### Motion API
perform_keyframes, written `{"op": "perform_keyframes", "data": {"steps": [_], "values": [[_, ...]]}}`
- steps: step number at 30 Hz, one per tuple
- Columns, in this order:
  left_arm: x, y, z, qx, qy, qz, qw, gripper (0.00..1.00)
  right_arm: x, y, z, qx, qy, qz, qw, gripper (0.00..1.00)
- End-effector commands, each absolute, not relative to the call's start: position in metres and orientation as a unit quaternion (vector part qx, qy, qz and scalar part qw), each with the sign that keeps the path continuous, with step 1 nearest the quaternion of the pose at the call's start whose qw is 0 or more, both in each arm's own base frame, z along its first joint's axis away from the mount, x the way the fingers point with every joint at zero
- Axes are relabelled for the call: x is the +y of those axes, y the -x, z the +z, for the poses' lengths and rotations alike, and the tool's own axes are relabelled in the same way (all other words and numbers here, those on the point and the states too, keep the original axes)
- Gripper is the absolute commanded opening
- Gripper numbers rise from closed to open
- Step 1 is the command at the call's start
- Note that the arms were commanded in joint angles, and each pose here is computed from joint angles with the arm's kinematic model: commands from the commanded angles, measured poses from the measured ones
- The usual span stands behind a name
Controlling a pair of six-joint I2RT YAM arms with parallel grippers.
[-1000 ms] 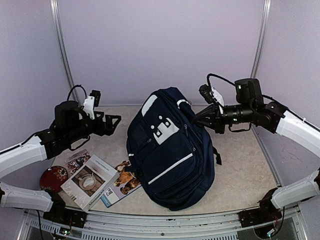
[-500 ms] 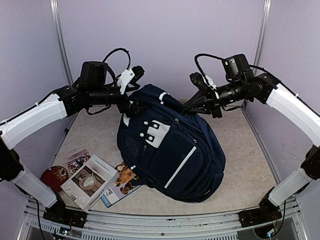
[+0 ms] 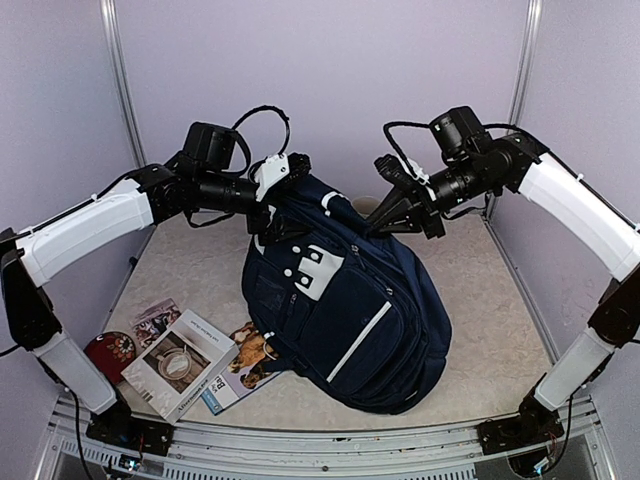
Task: Pack the student bag
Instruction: Pass from the right arm to the left
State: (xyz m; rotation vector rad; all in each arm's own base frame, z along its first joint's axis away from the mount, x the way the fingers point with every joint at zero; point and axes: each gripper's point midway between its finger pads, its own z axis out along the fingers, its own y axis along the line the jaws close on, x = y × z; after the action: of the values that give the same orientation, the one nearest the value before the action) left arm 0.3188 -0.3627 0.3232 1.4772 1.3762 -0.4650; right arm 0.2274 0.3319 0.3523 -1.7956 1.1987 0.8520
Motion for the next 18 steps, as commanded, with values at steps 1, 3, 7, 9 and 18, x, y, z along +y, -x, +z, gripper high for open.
{"op": "perform_keyframes", "data": {"steps": [1, 3, 7, 9, 18], "values": [[-0.385, -0.289, 0.297, 0.542, -0.661, -0.253, 0.453, 0.96, 0.337, -0.219, 0.391, 0.393, 0.722, 0.341, 0.456, 0.0], [-0.39, -0.283, 0.295, 0.538, -0.668, -0.264, 0.44, 0.83, 0.338, -0.22, 0.392, 0.393, 0.721, 0.338, 0.46, 0.0], [-0.389, -0.276, 0.294, 0.537, -0.674, -0.271, 0.429, 0.29, 0.337, -0.223, 0.395, 0.395, 0.712, 0.334, 0.474, 0.0], [-0.386, -0.275, 0.299, 0.539, -0.666, -0.269, 0.439, 0.04, 0.335, -0.228, 0.392, 0.405, 0.703, 0.33, 0.483, 0.0], [-0.362, -0.273, 0.338, 0.577, -0.563, -0.27, 0.526, 0.0, 0.31, -0.265, 0.406, 0.472, 0.58, 0.273, 0.605, 0.0]]}}
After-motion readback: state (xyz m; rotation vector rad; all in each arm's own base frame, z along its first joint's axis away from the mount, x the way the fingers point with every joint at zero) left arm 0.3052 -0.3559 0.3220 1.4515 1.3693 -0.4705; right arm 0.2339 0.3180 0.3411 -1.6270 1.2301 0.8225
